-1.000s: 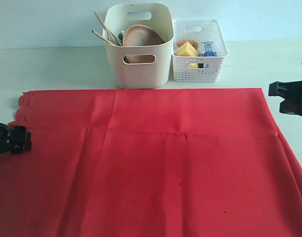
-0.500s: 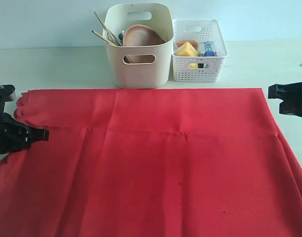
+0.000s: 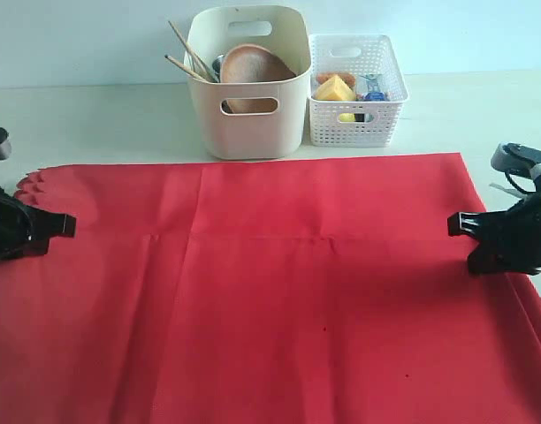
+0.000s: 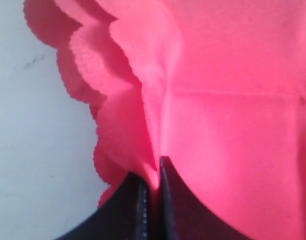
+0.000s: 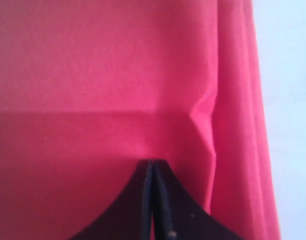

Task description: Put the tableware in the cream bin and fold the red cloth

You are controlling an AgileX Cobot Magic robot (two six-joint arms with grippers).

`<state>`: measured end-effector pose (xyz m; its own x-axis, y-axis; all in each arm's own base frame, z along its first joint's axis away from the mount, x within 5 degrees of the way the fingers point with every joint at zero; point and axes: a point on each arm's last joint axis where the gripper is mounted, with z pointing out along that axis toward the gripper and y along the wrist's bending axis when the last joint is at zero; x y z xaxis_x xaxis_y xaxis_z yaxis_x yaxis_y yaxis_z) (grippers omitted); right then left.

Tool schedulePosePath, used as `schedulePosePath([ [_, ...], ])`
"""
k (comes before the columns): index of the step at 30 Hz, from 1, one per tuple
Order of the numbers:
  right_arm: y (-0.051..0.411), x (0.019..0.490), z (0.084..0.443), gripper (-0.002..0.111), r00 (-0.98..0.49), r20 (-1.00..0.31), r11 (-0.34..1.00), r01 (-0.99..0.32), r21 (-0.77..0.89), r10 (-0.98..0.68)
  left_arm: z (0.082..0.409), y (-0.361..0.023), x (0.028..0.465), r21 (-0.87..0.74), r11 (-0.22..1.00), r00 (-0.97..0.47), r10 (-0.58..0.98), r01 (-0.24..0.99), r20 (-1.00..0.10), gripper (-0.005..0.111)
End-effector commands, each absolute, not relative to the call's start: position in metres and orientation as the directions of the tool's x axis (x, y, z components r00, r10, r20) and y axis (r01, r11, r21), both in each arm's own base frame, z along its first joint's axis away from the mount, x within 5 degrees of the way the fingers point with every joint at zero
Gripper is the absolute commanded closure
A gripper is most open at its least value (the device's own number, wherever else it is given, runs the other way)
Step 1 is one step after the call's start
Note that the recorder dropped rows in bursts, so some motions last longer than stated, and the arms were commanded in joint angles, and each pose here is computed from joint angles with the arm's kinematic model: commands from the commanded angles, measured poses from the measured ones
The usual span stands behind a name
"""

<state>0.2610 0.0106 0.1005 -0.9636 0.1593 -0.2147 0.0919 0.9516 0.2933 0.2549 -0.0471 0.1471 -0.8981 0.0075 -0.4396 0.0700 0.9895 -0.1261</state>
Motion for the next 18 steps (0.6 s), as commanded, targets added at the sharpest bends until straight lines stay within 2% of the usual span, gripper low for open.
schedulePosePath([
  [1,0.010,0.256,0.081,0.108,-0.979,-0.146,0.955,0.097,0.281,0.142,0.178,-0.052,0.260,-0.147,0.982,-0.888,0.038,0.118,-0.458,0.107],
  [6,0.010,0.256,0.080,0.108,-0.979,-0.142,0.953,0.103,0.285,0.148,0.215,-0.066,0.264,-0.192,0.967,-0.867,0.053,0.169,-0.496,0.107],
  [12,0.013,0.256,0.081,0.108,-0.980,-0.144,0.948,0.089,0.305,0.138,0.255,-0.110,0.265,-0.227,0.920,-0.816,0.145,0.320,-0.560,0.107],
  [18,0.040,0.254,0.081,0.108,-0.986,-0.165,0.957,-0.038,0.289,0.010,0.284,-0.161,0.254,-0.253,0.850,-0.751,0.221,0.461,-0.623,0.107],
])
